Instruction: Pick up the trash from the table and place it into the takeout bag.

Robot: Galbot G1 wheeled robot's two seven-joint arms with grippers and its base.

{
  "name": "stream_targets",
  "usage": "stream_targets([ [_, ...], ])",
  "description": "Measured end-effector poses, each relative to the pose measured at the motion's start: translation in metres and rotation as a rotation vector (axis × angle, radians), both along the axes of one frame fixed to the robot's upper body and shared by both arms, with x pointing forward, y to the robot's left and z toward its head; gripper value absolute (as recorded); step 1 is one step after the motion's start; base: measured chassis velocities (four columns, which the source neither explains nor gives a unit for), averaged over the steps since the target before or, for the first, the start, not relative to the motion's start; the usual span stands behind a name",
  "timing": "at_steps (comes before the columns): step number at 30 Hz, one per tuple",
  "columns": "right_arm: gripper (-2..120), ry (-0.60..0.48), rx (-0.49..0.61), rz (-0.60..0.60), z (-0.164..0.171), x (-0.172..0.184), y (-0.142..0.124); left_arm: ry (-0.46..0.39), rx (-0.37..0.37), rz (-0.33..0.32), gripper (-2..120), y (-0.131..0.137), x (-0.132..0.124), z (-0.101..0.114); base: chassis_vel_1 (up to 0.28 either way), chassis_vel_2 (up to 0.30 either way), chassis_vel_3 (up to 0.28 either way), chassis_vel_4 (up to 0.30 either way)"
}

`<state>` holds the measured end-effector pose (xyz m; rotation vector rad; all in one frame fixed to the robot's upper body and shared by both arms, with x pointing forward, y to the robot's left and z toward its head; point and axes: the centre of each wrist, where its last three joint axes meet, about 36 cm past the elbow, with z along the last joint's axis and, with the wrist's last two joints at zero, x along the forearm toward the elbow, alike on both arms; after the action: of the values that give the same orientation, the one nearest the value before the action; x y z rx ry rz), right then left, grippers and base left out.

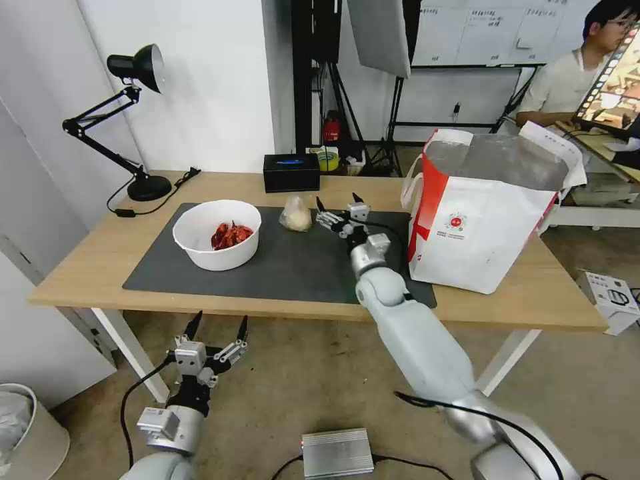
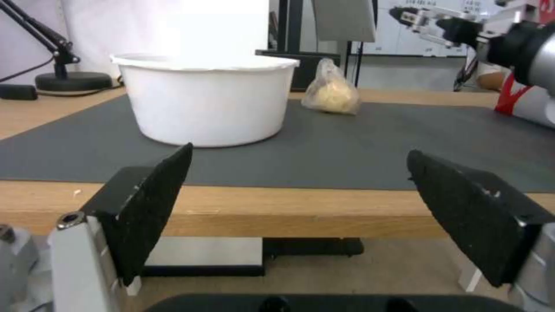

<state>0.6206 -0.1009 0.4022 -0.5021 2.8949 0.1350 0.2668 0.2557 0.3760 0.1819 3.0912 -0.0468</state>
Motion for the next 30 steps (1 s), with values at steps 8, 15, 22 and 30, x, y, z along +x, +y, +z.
stream_targets([
  [8,100,0.014,-0.044,0.038,-0.002,0.024,0.030,0.005,-0.003,-0.005,100,0.001,0.000,-0.003,0.000,0.000,0.000,0.000],
  [15,100,0.021,-0.061,0.039,-0.003,0.037,0.035,0.003,-0.002,-0.013,100,-0.002,0.000,-0.003,0.000,0.000,0.000,0.000],
  [22,100,0.044,-0.066,0.037,-0.004,0.049,0.027,0.006,0.001,-0.017,100,-0.007,-0.002,-0.003,0.000,0.000,0.000,0.000],
  [30,100,0.124,0.009,0.061,-0.004,0.057,0.023,0.007,0.005,-0.022,100,-0.012,-0.003,-0.002,0.000,0.000,0.000,0.000],
])
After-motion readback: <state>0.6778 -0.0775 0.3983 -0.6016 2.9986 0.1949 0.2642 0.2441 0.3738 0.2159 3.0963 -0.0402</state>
